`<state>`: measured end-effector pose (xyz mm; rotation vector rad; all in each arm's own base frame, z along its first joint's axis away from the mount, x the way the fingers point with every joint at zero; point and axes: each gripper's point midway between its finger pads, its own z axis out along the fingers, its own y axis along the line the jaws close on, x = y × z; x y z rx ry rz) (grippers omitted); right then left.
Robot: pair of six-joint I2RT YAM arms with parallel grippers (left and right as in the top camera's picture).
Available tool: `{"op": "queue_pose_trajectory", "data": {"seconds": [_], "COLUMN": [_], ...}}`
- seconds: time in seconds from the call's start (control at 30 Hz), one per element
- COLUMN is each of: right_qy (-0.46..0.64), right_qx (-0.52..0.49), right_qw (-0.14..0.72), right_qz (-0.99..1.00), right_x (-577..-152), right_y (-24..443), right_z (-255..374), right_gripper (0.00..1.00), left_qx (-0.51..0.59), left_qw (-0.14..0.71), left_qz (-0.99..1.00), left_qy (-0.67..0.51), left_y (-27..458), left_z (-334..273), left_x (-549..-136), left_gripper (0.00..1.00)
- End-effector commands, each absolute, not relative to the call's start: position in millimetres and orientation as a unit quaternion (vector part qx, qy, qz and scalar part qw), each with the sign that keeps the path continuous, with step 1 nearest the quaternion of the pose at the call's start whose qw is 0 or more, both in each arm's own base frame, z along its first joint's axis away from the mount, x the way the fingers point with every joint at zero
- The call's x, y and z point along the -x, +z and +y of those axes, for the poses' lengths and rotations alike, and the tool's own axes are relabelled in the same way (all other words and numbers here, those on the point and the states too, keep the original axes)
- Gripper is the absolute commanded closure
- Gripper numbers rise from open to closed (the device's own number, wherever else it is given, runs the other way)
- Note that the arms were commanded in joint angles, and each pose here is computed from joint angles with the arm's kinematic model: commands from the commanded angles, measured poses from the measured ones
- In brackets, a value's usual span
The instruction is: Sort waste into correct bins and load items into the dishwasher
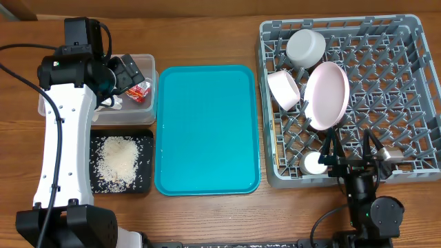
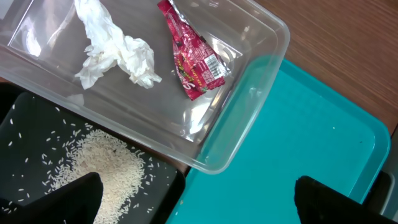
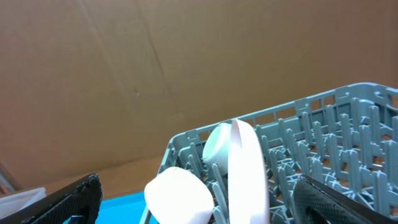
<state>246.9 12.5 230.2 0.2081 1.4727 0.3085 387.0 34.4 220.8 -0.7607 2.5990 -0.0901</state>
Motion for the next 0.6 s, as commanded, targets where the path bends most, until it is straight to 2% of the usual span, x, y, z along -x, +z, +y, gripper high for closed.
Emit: {"op": "queue_pose_trajectory", "data": {"seconds": [0.0,0.33,0.57], "right_qy": [0.141,0.133,0.133], "right_qx": [-0.097,-0.101,-0.093], "right_qw": [0.730,0.738,0.711], "right_qz": [0.661,0.654,0.684], "right_x": [-245,-242,-246], "right_y": [224,218,187], "right_z": [10,4,7], "right_gripper": [0.00,0.00,0.00], "left_qx": [0.262,0.262,0.262], "left_qw": [0.222,0.222,0.222], "left_qz": [0.939,0.939,0.939], "left_qy": [-0.027,-0.027,-0.027], "left_y": [225,225,225], "left_z": [34,34,34], "left_x": [-388,-388,-388], "left_gripper": [0.00,0.00,0.00]}}
